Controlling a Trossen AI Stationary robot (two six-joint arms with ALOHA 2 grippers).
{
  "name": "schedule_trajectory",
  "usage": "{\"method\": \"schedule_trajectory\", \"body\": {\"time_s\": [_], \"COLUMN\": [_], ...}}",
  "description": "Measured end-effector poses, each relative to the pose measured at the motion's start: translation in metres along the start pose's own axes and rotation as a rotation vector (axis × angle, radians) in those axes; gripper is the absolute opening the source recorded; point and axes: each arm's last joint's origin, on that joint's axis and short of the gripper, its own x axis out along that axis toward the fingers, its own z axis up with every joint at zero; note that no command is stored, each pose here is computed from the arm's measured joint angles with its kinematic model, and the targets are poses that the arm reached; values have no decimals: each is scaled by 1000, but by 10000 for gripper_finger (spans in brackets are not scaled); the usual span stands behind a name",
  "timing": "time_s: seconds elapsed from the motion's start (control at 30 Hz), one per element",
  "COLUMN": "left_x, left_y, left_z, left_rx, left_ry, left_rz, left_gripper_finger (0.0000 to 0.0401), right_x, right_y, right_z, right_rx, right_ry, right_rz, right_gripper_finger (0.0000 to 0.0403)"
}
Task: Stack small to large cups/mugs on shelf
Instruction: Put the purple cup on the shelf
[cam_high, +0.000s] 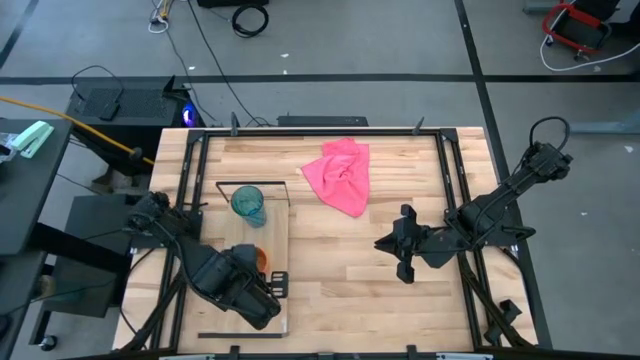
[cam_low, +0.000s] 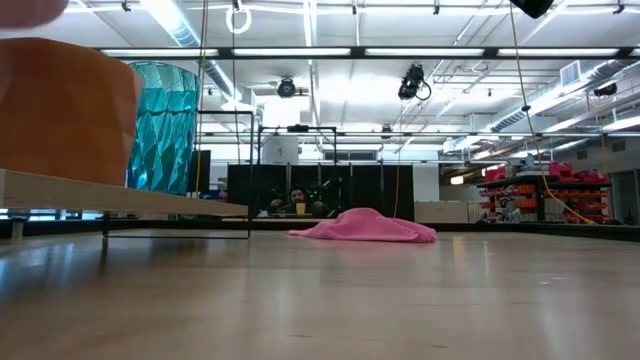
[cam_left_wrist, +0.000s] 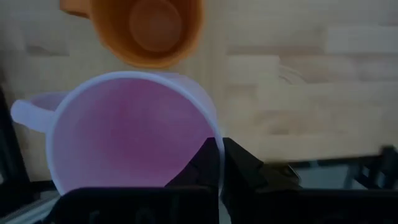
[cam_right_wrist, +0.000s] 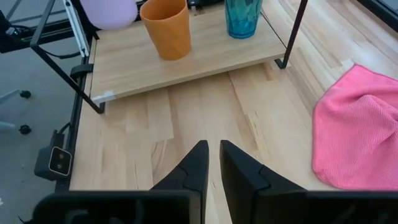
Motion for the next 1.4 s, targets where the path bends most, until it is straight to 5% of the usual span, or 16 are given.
{"method": "schedule_trajectory", "body": {"time_s": [1.4], "left_x": [65], "left_y": [-15], "left_z": [-8], "left_rx": [-26], "left_ry": [-82], "left_rz": [189], "left_gripper_finger": [11], "right_x": [2], "right_y": [-4], "right_z": [1], "right_rx": [-61], "right_ry": [20], "right_rz": [-1], "right_gripper_finger": [47]}}
